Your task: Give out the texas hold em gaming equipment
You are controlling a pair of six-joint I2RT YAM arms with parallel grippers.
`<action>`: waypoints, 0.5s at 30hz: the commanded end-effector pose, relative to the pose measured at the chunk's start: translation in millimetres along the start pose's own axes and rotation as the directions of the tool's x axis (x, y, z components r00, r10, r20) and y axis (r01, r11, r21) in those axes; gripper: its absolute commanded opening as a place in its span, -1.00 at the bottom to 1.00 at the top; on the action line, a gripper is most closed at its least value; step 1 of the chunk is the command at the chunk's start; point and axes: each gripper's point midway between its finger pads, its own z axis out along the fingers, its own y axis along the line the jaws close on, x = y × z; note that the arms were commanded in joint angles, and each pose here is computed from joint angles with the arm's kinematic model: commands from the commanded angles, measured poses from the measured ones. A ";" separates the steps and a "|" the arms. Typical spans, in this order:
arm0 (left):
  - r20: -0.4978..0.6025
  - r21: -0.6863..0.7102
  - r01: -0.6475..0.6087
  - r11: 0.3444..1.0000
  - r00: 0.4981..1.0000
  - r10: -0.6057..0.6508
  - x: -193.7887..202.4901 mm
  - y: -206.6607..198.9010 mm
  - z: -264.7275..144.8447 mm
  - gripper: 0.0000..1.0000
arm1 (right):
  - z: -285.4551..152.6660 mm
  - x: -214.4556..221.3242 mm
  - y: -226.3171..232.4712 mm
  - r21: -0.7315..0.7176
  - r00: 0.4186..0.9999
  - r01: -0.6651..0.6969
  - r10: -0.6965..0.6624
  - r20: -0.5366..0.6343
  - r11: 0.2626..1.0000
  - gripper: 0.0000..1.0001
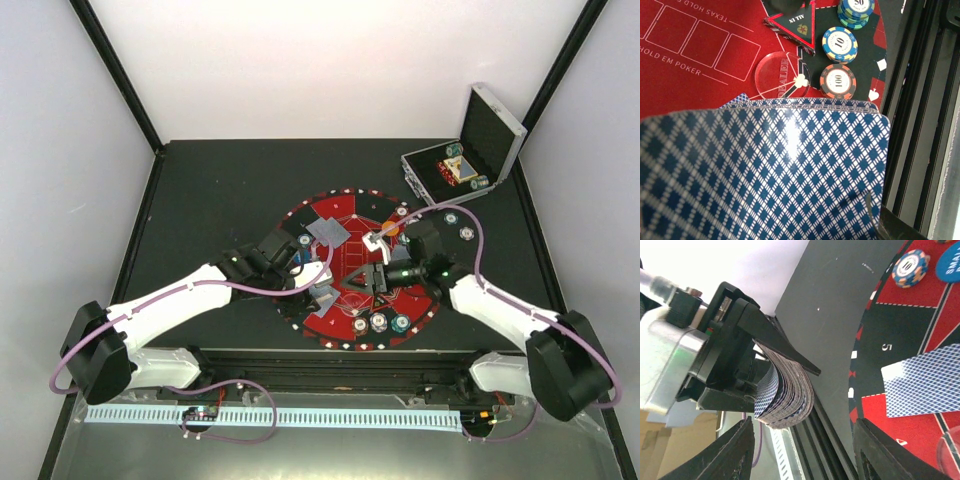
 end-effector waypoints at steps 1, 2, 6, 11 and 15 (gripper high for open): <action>0.029 0.019 -0.029 0.999 0.999 0.029 -13.6 -5.0 -6.6 -0.20 | 14.5 -10.7 20.7 -0.088 0.998 0.064 -0.066 -0.010 0.994 0.11; 0.028 0.019 -0.030 0.999 0.999 0.029 -13.5 -5.3 -6.5 -0.20 | 19.2 -10.1 21.7 -0.096 0.998 0.065 -0.067 -0.021 0.993 0.11; 0.030 0.019 -0.033 0.999 0.999 0.032 -14.1 -5.4 -6.4 -0.20 | 34.9 -10.0 27.3 -0.139 0.996 0.070 -0.077 -0.047 0.988 0.14; 0.030 0.018 -0.033 0.999 0.999 0.032 -13.9 -5.4 -6.8 -0.20 | 52.2 -12.3 28.9 -0.157 0.994 0.071 -0.082 -0.067 0.985 0.15; 0.031 0.016 -0.033 0.999 0.999 0.033 -14.1 -5.2 -7.1 -0.20 | 61.9 -11.2 24.3 -0.149 0.993 0.062 -0.075 -0.087 0.987 0.14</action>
